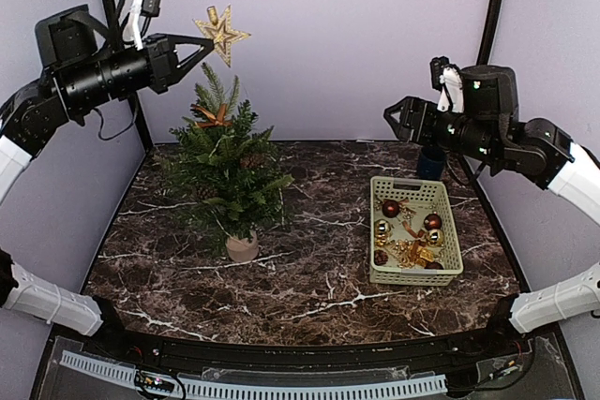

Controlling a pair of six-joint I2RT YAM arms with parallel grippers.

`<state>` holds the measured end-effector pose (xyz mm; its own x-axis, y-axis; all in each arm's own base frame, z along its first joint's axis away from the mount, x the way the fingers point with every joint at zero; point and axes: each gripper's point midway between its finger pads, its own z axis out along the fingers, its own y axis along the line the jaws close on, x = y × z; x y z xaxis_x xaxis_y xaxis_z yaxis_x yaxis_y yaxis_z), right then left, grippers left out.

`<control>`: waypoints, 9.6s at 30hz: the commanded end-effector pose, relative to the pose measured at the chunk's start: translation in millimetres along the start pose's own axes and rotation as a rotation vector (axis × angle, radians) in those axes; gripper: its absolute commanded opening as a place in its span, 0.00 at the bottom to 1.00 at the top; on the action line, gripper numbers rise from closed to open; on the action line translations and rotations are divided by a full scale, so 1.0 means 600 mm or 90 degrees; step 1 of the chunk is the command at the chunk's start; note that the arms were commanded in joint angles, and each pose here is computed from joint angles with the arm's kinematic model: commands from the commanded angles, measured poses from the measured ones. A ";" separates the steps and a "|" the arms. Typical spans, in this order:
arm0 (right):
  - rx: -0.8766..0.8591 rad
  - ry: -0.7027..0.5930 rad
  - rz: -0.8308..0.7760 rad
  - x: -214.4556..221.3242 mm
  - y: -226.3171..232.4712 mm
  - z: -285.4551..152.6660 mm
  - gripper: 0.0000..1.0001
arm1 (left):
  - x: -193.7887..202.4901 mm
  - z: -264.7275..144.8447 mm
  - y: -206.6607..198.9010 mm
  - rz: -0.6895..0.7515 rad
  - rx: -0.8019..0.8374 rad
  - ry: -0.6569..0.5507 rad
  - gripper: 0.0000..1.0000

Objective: Decorate the small christmas tree

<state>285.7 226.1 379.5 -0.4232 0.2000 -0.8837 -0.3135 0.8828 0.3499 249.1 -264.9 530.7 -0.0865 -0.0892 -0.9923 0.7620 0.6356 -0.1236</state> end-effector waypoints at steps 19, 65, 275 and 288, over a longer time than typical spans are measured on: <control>0.032 -0.019 0.028 -0.005 -0.017 0.003 0.81 | 0.112 -0.131 0.113 -0.034 -0.029 0.018 0.00; 0.023 -0.001 0.030 0.012 -0.012 0.017 0.81 | 0.260 -0.136 0.117 -0.129 -0.010 0.057 0.00; -0.417 0.167 -0.137 0.165 0.355 -0.030 0.00 | 0.406 -0.246 0.261 -0.048 -0.397 0.117 0.69; -0.287 0.149 -0.283 0.227 0.447 0.077 0.00 | 0.403 -0.249 0.260 -0.046 -0.399 0.112 0.69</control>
<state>166.3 508.0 336.1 -0.3878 -0.2605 -0.8842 -0.8327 0.5104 0.2148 250.6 -74.0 263.2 -0.3008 -0.0534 -0.9522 0.2354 0.9634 -0.1284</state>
